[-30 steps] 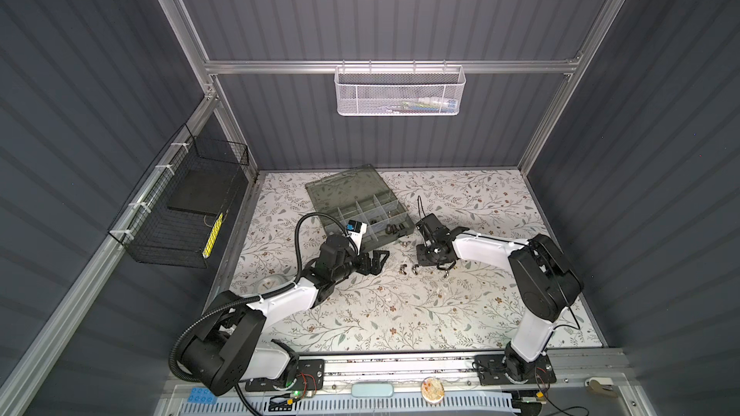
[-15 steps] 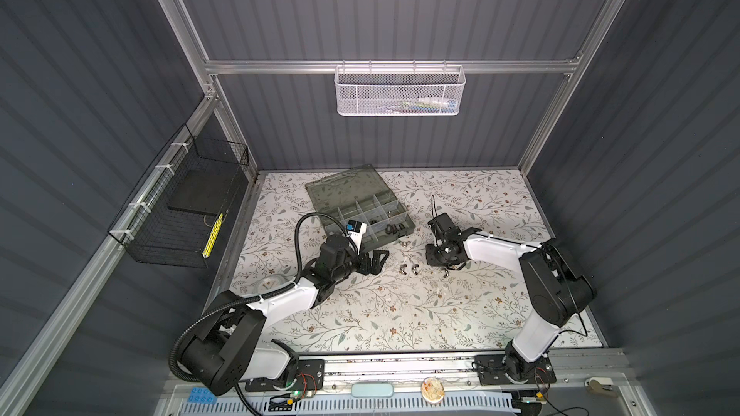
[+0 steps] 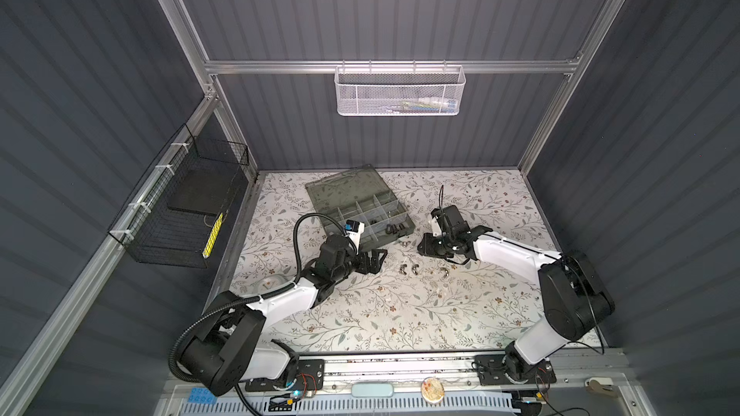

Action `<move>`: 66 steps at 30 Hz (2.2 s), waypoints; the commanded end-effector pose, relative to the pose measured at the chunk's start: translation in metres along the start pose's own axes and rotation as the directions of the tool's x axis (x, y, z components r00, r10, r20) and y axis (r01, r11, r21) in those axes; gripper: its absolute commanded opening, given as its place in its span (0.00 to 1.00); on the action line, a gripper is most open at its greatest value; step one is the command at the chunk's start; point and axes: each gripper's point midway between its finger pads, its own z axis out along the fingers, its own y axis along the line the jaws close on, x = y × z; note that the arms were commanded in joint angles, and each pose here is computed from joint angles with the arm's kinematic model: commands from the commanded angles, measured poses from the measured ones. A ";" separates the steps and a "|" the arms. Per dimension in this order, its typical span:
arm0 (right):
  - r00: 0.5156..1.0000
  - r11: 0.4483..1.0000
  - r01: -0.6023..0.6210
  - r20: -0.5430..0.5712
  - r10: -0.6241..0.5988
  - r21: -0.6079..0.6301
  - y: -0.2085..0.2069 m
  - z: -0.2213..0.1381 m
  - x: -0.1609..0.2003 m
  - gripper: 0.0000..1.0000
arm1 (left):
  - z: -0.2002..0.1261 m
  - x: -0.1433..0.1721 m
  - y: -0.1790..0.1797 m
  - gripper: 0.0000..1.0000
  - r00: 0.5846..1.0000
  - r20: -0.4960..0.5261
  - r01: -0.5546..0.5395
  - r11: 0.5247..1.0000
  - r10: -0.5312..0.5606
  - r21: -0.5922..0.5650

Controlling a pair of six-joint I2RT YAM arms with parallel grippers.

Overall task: Sort the screws and nuts into containers
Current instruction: Pick up the nut from the center of the table, then place the nut into the container.

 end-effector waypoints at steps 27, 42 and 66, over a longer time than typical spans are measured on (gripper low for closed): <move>0.968 0.824 -0.128 0.110 0.224 -0.551 0.138 0.021 -0.139 0.28 | -0.036 -0.025 0.056 1.00 0.980 0.150 0.156 0.970 -0.129 -0.186; 0.962 0.817 -0.201 0.050 0.270 -0.540 0.131 0.074 -0.142 0.31 | -0.034 -0.026 0.054 1.00 0.982 0.142 0.149 0.973 -0.125 -0.173; 0.960 0.833 -0.218 0.041 0.276 -0.508 0.121 0.088 -0.136 0.40 | -0.031 -0.025 0.051 1.00 0.984 0.131 0.143 0.977 -0.123 -0.157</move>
